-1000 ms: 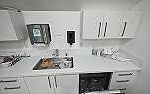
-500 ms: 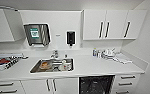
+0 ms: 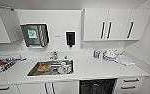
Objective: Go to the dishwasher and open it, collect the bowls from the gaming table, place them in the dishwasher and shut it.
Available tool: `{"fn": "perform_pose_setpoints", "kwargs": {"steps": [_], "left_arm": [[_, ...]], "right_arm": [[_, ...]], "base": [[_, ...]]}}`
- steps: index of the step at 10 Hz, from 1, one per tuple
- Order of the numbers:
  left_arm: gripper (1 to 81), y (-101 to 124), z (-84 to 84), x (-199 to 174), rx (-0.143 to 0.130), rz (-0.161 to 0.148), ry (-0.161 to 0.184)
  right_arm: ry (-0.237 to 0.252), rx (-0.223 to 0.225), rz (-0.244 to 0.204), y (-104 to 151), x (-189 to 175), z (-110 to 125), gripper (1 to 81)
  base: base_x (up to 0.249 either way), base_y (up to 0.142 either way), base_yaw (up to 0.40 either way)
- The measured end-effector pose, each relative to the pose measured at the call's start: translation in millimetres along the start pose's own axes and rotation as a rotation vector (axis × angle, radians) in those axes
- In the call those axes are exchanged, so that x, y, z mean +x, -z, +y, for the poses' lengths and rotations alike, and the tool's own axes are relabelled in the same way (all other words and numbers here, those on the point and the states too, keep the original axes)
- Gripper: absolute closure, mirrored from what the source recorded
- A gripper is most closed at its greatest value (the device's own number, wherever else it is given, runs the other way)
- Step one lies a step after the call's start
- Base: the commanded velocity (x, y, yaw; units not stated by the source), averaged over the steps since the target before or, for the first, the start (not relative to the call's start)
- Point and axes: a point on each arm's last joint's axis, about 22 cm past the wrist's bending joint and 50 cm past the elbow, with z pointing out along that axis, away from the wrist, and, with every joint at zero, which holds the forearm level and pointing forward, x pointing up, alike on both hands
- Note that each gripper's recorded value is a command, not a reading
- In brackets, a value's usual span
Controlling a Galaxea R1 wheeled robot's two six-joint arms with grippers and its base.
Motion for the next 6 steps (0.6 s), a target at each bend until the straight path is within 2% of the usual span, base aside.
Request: {"fn": "perform_pose_setpoints", "kwargs": {"steps": [6], "left_arm": [[81.1,0.0,0.0,0.2,0.000,0.000,0.000]], "right_arm": [[0.000,0.001,0.001,-0.1,0.3,-0.3,81.1]], "base": [[0.132,0.000,0.000]]}}
